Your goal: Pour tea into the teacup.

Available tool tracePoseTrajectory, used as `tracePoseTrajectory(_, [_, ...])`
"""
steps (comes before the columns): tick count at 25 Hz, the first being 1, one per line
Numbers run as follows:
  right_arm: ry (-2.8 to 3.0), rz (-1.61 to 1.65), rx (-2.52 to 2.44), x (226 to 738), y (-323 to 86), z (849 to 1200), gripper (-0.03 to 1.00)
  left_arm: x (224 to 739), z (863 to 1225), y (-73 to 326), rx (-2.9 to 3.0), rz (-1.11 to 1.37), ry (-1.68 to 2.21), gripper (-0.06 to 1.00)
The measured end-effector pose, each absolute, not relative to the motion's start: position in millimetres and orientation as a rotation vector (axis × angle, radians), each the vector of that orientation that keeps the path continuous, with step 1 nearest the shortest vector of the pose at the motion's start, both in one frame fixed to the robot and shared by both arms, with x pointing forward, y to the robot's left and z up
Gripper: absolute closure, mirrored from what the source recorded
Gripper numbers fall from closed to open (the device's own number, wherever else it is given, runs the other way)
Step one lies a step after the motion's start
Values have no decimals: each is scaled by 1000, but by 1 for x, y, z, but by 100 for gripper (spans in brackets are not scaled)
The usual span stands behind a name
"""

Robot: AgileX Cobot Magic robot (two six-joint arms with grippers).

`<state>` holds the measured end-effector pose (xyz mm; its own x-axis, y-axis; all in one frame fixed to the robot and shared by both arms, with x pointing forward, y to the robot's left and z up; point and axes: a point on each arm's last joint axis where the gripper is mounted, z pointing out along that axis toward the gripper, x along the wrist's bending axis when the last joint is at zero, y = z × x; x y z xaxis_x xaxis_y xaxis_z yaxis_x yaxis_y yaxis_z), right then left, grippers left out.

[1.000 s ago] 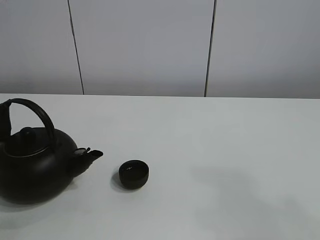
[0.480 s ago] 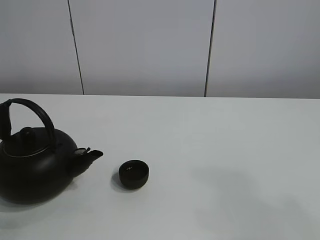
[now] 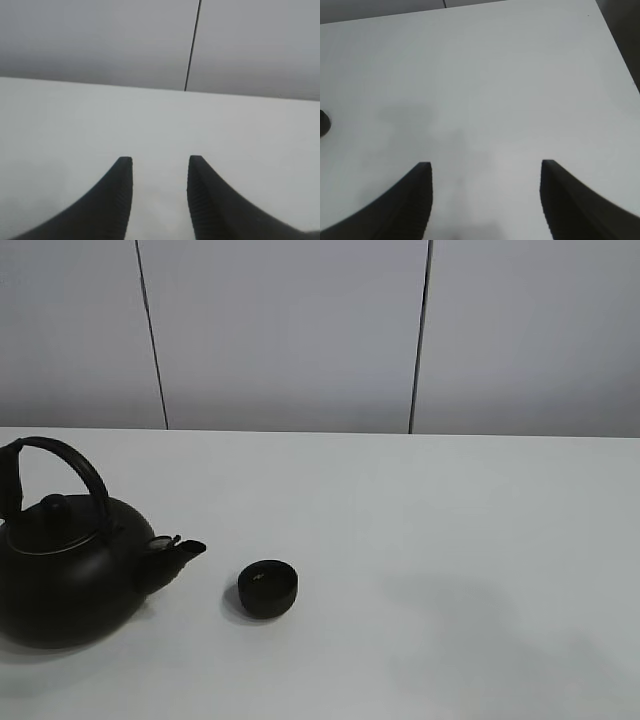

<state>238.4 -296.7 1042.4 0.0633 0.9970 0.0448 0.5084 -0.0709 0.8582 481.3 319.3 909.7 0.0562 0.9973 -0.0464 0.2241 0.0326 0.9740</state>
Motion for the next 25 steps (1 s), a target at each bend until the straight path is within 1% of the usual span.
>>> tracePoseTrajectory(8, [1523,913,1665,238,-297,1042,53,526,935,330,1327,1096,1333,67])
tracePoseTrajectory(13, [1523,913,1665,238,-297,1042,53,549,973,335,1276,1160,1276,67])
tracePoseTrajectory(16, [1523,913,1665,238,-297,1042,53,554,999,337,1233,1148,1302,67])
tracePoseTrajectory(21, [1523,913,1665,238,-297,1042,53,532,1029,342,1246,1070,1499,67])
tracePoseTrajectory(25, [1523,913,1665,238,-297,1042,53,508,1046,366,1212,1109,1654,67])
